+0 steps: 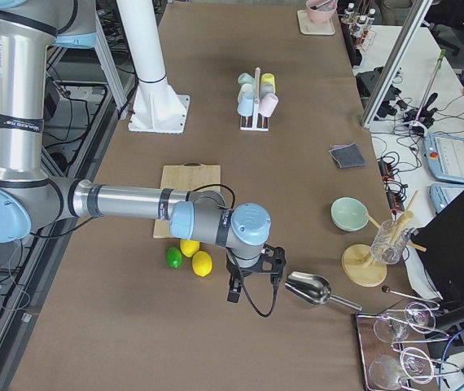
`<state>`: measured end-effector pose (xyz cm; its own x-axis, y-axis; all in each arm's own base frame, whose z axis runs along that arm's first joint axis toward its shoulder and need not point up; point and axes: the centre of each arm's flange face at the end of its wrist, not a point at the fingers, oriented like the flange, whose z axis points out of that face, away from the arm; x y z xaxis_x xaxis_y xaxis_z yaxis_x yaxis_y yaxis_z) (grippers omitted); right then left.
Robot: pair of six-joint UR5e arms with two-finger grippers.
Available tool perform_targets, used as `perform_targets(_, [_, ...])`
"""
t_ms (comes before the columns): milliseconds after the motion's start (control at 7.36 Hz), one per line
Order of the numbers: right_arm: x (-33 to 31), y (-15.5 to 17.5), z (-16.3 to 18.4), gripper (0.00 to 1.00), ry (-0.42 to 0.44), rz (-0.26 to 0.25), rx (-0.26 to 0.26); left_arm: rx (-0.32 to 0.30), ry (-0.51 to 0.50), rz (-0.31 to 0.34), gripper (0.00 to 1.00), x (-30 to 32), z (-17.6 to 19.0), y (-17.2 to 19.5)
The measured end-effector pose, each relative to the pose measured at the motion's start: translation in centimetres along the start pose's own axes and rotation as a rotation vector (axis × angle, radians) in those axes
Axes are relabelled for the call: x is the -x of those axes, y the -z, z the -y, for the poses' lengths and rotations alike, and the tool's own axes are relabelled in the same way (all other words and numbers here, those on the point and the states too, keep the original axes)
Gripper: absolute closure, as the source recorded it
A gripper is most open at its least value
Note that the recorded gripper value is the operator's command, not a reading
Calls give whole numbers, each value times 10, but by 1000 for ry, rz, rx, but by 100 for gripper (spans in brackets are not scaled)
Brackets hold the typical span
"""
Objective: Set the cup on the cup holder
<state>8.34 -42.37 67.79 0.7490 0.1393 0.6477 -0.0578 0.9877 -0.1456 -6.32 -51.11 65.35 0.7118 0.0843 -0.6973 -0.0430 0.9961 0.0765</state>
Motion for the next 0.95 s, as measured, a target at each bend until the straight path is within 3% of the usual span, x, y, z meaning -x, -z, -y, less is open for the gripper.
perform_targets(951, [-1, -1, -1, 0, -3, 1, 3, -4, -10, 1, 2, -2, 4, 2])
